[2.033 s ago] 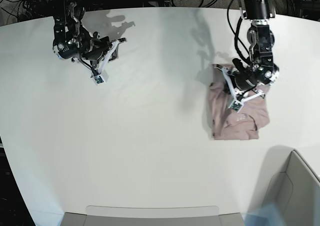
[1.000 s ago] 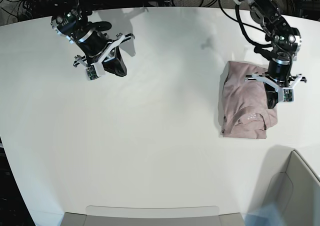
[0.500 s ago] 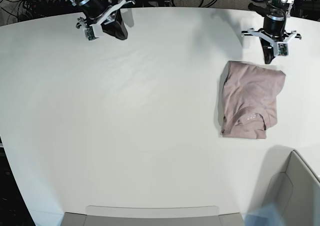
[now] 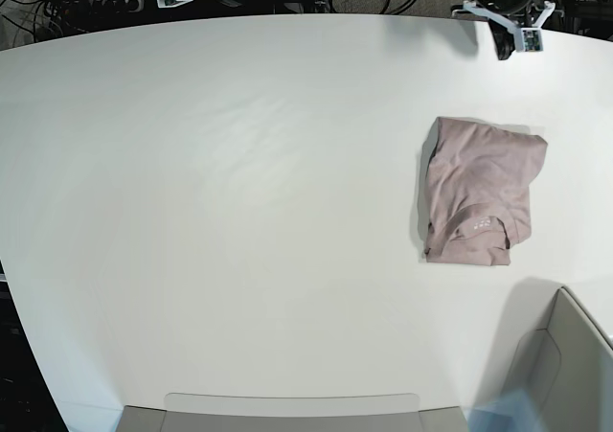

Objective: Fold the T-shirt properly

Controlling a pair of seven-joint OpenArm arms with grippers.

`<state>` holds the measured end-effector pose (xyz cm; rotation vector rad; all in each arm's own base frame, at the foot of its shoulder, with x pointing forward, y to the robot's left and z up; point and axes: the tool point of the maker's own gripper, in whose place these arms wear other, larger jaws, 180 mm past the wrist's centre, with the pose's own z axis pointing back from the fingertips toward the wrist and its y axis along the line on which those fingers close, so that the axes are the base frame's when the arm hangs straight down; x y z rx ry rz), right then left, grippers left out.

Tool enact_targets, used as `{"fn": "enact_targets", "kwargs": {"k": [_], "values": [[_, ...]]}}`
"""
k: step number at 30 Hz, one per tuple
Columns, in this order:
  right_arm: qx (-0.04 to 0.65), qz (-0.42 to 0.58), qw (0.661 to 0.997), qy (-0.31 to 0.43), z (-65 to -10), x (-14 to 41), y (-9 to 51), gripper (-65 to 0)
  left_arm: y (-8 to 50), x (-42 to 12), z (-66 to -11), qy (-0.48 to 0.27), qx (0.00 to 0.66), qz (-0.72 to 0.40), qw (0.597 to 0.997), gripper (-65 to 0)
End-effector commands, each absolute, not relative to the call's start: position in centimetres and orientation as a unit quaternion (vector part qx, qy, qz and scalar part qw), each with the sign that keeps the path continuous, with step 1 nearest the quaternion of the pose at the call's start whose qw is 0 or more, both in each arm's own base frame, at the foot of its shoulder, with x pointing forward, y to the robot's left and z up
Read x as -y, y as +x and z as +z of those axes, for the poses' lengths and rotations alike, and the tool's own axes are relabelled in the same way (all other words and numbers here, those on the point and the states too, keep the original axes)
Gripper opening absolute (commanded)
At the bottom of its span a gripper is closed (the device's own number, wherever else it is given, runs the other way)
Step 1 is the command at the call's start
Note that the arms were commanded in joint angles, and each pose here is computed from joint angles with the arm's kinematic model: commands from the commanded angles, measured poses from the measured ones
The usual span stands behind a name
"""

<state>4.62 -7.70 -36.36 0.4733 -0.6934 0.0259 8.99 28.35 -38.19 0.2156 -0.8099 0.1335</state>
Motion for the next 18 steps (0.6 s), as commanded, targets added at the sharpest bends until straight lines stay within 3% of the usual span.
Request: {"fn": "enact_targets", "kwargs": {"k": [1, 11, 18], "values": [[0.336, 0.007, 0.911, 0.237, -36.0, 7.5, 4.0, -65.0, 8.2, -29.0, -37.9, 0.113, 0.397, 0.076, 0.908, -65.0], [0.297, -0.045, 0.928, 0.222, -40.3, 8.8, -1.5, -65.0, -0.4, -34.0, -40.7, 0.166, 0.315, 0.174, 0.918, -65.0], [0.254, -0.052, 0.942, 0.214, -43.7, 9.2, -4.4, -65.0, -3.5, -33.2, -44.2, 0.148, 0.288, 0.208, 0.923, -65.0]]}}
